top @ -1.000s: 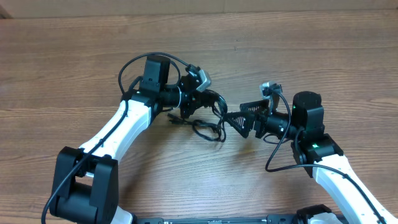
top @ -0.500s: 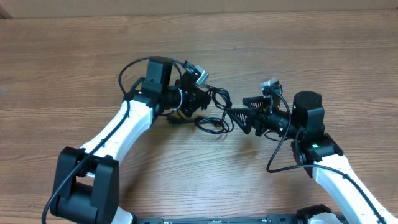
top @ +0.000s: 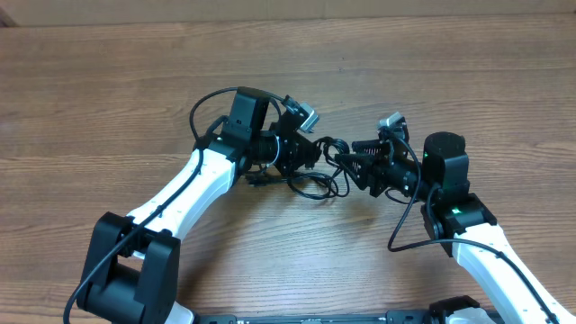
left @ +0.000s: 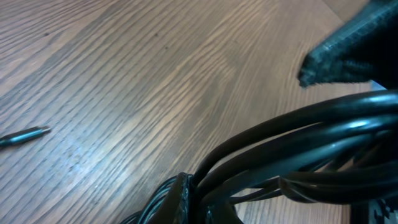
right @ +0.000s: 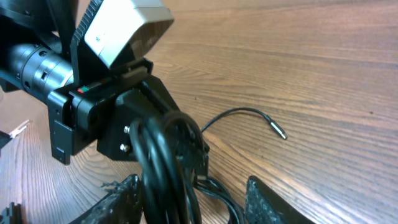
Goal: Untangle cables
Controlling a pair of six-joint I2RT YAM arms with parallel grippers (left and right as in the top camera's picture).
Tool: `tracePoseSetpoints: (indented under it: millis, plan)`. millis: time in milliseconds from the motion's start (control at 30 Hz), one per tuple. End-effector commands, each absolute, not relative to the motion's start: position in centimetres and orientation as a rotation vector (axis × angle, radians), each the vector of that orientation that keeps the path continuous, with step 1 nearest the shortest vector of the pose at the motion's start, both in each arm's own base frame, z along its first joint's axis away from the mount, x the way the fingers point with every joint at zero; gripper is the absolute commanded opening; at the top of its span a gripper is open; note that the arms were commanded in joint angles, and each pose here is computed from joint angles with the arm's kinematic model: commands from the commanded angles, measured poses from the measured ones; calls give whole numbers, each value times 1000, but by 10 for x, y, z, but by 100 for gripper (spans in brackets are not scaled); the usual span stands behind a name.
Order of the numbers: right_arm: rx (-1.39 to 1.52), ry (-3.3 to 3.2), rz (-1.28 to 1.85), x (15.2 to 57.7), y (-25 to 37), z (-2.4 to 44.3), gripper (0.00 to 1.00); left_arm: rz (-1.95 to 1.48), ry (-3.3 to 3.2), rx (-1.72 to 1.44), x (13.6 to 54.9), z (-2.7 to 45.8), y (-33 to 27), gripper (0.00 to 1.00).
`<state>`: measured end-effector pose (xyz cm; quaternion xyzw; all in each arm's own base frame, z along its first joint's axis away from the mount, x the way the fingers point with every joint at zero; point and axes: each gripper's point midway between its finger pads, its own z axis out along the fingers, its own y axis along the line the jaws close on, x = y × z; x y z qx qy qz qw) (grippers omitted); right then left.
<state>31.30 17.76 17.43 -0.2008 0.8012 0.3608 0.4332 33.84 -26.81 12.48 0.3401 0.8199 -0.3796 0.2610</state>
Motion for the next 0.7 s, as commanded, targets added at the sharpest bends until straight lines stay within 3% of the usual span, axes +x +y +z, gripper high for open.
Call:
tracePoseSetpoints:
  millis: [0, 433, 667]
  plan:
    - [-504, 1997, 851, 317, 175, 173, 49, -979, 2233, 842, 348, 137, -264, 4]
    - [-464, 2020, 791, 323, 168, 169, 63, -1015, 2336, 650, 352, 136, -262, 4]
    - [-519, 1998, 749, 323, 167, 168, 64, -1022, 2338, 659, 349, 136, -266, 4]
